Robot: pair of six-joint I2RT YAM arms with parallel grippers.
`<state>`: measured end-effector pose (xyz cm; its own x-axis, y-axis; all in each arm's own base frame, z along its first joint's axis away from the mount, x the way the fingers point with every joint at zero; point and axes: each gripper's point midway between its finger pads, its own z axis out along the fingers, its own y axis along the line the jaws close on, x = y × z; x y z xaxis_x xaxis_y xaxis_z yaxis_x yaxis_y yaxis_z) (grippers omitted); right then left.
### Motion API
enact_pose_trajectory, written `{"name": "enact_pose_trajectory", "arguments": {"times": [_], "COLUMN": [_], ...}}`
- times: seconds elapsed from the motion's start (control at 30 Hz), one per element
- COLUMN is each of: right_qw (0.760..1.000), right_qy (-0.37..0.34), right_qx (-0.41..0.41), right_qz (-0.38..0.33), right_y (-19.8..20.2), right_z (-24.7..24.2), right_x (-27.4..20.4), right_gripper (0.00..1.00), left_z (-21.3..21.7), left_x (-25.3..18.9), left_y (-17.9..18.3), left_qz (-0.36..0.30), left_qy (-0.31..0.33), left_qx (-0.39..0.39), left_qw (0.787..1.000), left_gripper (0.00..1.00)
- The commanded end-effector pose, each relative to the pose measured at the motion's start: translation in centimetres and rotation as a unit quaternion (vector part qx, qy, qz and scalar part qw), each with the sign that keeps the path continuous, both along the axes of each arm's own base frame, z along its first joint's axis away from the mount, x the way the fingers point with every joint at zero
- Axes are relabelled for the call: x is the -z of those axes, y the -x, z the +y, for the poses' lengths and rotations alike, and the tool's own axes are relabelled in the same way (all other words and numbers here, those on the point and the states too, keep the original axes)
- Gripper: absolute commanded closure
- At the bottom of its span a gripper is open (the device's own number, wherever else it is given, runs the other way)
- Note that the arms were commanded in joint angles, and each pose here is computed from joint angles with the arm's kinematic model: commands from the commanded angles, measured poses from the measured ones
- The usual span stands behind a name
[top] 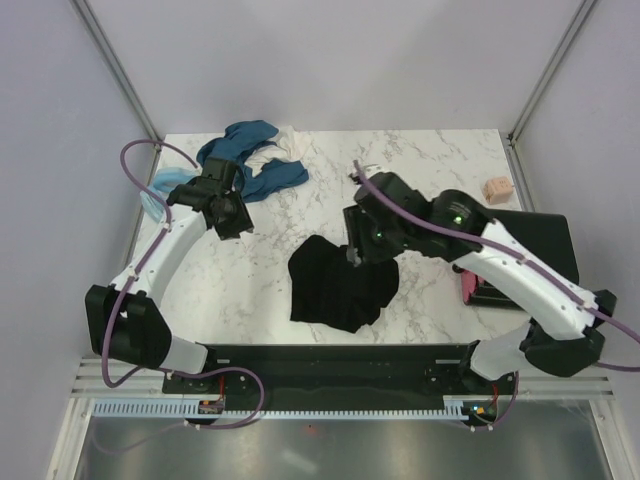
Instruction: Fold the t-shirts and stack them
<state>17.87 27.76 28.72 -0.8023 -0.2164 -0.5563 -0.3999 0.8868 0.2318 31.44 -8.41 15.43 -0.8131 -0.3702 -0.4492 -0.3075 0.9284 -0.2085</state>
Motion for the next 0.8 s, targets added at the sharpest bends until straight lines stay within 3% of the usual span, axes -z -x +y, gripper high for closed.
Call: {"name": "enact_pose_trajectory", "arguments": {"times": [0.0,0.1,0.2,0.33,0.77], "right_qw": [0.993,0.990,0.994,0.993,0.988], "right_qy": [0.087,0.114,0.067,0.020,0.035], "right_qx": [0.075,0.066,0.045,0.047,0.042], "right_qz": [-0.013,0.041,0.076,0.102,0.143], "right_y": [-1.9,-1.7,-1.0,-0.8,0.7], "right_z": [-5.7,-5.6,-3.4,-1.9,-2.5], "right_x": [2.5,7.3,9.7,10.9,15.5], "right_gripper": [0.46,0.46,0.46,0.46,0.44], "left_z": [-0.5,-0.7,-0.5,-0.1,-0.1], "left_x": [-1.7,-1.7,-1.8,-1.6,-0.6], "left_y": [-2.0,-2.0,-1.8,-1.1,-0.5], "left_qz": [-0.031,-0.029,-0.032,-0.033,-0.019], "left_qy": [0.010,0.012,0.009,0.002,-0.001], "left_qx": [0.006,0.010,0.012,0.010,0.016], "left_qw": [0.999,0.999,0.999,0.999,1.000], "left_gripper": [0.57,0.57,0.58,0.58,0.58]}}
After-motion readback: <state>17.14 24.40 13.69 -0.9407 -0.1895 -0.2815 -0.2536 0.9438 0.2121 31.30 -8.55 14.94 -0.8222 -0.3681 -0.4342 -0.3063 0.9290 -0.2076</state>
